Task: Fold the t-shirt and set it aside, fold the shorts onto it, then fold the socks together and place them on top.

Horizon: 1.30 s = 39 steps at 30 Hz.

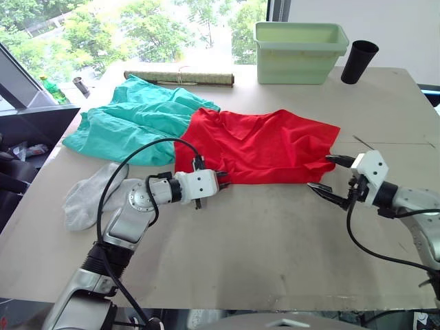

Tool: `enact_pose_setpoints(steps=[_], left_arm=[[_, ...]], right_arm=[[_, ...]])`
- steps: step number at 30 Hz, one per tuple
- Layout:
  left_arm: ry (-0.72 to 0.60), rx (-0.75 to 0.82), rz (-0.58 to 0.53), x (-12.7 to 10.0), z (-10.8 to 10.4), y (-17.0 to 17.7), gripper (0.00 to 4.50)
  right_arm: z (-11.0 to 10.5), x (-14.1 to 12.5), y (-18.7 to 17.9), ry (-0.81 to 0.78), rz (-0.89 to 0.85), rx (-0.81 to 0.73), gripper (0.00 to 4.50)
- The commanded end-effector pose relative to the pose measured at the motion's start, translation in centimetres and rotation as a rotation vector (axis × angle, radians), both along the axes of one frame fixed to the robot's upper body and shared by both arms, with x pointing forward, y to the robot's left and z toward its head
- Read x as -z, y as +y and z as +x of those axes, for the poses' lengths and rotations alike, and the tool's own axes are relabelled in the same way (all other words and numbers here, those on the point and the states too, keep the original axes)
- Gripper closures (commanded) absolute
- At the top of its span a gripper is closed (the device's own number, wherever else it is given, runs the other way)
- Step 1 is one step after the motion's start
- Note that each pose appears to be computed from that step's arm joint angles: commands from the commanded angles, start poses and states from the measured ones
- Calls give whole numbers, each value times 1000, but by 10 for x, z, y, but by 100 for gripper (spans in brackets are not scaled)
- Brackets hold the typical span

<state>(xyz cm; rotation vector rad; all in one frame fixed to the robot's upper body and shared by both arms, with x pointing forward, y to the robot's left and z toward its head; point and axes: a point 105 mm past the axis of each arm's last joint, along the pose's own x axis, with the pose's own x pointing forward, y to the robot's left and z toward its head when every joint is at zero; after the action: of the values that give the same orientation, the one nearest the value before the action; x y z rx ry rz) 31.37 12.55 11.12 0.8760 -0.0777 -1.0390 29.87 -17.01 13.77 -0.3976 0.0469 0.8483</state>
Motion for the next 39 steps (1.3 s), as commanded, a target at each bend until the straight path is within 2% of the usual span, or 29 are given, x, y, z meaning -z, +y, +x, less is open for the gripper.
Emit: enact_pose_setpoints(steps=[1,8,11,14,15,17,19,20,24,28,31,35,37,39], left_arm=[[-56,17,-22,-16,-3,-4,445],[-48,11,-45,-16,-7,-9,445],[-46,-7,-60,-16,-6,-5,450],[-52,-1,-38,-12,-7,-2,450],[-52,-1,-35,-11,-7,-1,450],[-47,-2,-36,-9,-8,0,450],[-45,-2,-36,-7,-8,2,450],[-44,-2,-37,-7,-8,2,450],[-34,-17,-76,-9,-7,5,450],[14,-80,-259,-32,0,16,450],[139,-92,-421,-54,-2,27,450],[341,-15,-464,-69,-13,32,450],[386,7,-465,-77,-12,35,450],[318,-29,-489,-99,19,40,450]], right_arm=[[7,-6,6,-64,-35,1,0],[28,6,-2,-108,-111,75,0],[31,0,-8,-123,-55,113,66],[30,2,-11,-122,-64,109,206],[30,3,-11,-120,-73,105,273],[30,3,-11,-120,-67,102,369],[29,2,-10,-120,-54,96,434],[28,2,-10,-119,-54,94,447],[24,0,-14,-111,-49,86,447],[11,-16,-30,-87,-55,70,447],[-4,-36,-45,-46,-67,44,447],[-17,-55,-55,36,-76,-9,447],[-13,-62,-60,44,-93,2,447],[17,-84,-74,-68,-107,98,447]])
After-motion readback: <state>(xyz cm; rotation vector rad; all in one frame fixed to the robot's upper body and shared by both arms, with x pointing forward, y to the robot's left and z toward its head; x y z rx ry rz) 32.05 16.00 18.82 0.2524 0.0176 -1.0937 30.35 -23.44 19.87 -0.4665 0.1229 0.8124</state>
